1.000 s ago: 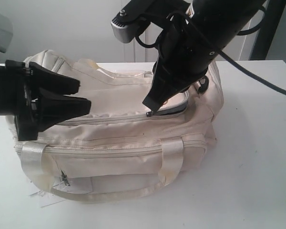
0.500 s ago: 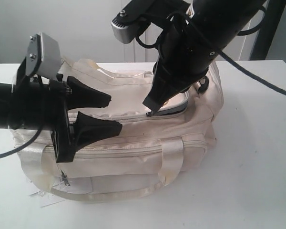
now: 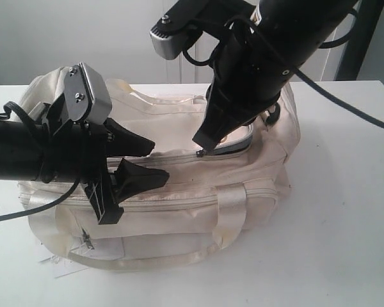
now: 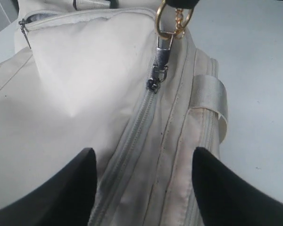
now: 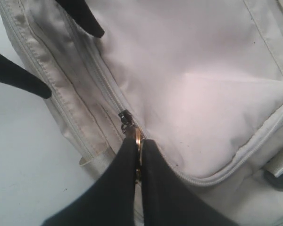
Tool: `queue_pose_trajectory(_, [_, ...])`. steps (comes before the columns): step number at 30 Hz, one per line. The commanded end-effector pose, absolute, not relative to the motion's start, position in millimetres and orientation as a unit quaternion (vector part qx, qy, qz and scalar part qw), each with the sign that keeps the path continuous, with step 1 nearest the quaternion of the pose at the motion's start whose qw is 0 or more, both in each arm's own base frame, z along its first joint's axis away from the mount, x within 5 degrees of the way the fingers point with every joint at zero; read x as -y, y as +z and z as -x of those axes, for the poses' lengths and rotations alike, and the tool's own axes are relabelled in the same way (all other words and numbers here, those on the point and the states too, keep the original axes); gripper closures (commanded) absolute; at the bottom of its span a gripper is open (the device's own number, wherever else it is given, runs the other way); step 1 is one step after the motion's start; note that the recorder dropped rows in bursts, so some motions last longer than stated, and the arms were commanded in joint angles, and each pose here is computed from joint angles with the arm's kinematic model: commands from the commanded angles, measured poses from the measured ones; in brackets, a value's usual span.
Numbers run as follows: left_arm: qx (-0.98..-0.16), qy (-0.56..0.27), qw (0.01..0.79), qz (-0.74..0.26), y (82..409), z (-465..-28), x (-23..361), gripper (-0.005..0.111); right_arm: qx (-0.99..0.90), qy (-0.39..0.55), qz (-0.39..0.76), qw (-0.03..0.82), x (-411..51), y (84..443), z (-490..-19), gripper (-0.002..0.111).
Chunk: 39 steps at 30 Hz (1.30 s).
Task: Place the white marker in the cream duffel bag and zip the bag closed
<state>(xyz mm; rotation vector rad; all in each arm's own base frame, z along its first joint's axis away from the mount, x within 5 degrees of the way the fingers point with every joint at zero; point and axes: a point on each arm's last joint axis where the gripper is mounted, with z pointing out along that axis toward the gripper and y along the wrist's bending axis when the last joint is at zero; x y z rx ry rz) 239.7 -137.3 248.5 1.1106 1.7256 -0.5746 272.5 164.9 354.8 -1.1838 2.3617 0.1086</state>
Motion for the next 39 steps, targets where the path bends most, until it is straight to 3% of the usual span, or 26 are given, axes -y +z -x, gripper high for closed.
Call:
queue_pose_trajectory(1, [-0.679,-0.215,0.504,-0.489,252.3,-239.8,139.0,0.048,-0.865,0.041,0.435,0.248,-162.1,357.7,-269.7,0.108])
queue_pose_trajectory(9, [-0.681,-0.213,0.503,-0.487,252.1,-240.2,138.7,0.063,-0.865,0.041,0.435,0.248,-162.1,357.7,-269.7,0.108])
queue_pose_trajectory(17, [-0.685,-0.219,0.503,-0.480,252.5,-240.2,138.8,0.037,-0.865,0.041,0.435,0.248,-162.1,357.7,-269.7,0.108])
queue_pose_trajectory(27, [-0.693,-0.220,0.486,-0.485,239.8,-245.5,140.6,0.037,-0.865,0.042,0.435,0.248,-162.2,357.7,-269.7,0.108])
queue_pose_trajectory(31, [-0.694,-0.219,0.486,-0.484,240.3,-245.5,140.4,0.054,-0.865,0.042,0.435,0.248,-162.2,357.7,-269.7,0.108])
queue_pose_trajectory(37, [-0.692,-0.219,0.486,-0.487,240.2,-245.1,140.5,0.106,-0.865,0.042,0.435,0.248,-162.2,357.7,-269.7,0.108])
queue_pose_trajectory(39, [-0.693,-0.218,0.485,-0.487,240.1,-245.2,140.4,0.107,-0.865,0.042,0.435,0.248,-162.2,357.7,-269.7,0.108])
